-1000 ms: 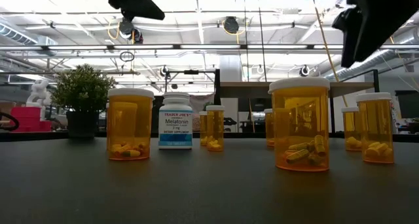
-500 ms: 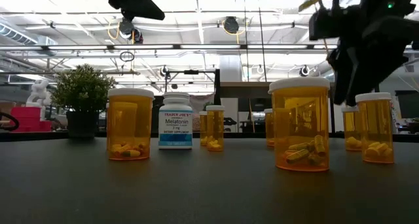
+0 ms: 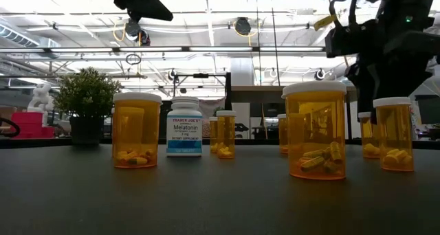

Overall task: Pick and place medicine bottles onto shelf by color
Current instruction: Put the small orange pill bottle on the shelf

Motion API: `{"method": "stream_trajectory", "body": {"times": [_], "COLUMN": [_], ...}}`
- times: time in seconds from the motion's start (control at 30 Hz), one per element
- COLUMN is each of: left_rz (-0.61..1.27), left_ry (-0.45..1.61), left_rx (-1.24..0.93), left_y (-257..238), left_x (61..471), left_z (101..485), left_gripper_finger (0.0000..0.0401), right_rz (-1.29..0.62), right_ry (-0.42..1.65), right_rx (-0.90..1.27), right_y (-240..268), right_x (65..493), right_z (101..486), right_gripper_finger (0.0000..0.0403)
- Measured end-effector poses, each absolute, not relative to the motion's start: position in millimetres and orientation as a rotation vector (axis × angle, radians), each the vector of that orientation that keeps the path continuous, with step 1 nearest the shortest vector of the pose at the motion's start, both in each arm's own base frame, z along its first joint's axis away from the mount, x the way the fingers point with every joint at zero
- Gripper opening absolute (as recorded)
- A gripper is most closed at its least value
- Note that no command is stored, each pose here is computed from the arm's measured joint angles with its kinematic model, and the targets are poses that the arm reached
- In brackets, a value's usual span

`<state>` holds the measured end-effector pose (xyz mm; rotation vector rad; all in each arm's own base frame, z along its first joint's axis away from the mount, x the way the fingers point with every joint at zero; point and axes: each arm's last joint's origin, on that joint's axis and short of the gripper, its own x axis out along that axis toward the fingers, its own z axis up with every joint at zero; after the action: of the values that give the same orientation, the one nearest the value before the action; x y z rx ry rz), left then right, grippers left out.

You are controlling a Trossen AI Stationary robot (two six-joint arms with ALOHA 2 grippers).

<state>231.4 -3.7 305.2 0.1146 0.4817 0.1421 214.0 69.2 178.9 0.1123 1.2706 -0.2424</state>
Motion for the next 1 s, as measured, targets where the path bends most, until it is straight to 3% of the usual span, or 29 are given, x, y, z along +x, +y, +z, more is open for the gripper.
{"method": "stream_trajectory", "body": {"times": [0.43,1.0], "left_rz": [0.142,0.142], "left_ry": [0.481,0.473], "left_rx": [0.115,0.114], "left_y": [-4,-4], "left_x": [231,232], "left_z": [305,306], "left_gripper_finger": [0.0033,0.0033], "right_rz": [-0.212,-0.205], "right_ry": [1.284,1.111], "right_rx": [0.114,0.225], "right_y": [70,54], "right_x": [214,208], "right_z": [179,209], "right_gripper_finger": [0.0118,0.0119]}}
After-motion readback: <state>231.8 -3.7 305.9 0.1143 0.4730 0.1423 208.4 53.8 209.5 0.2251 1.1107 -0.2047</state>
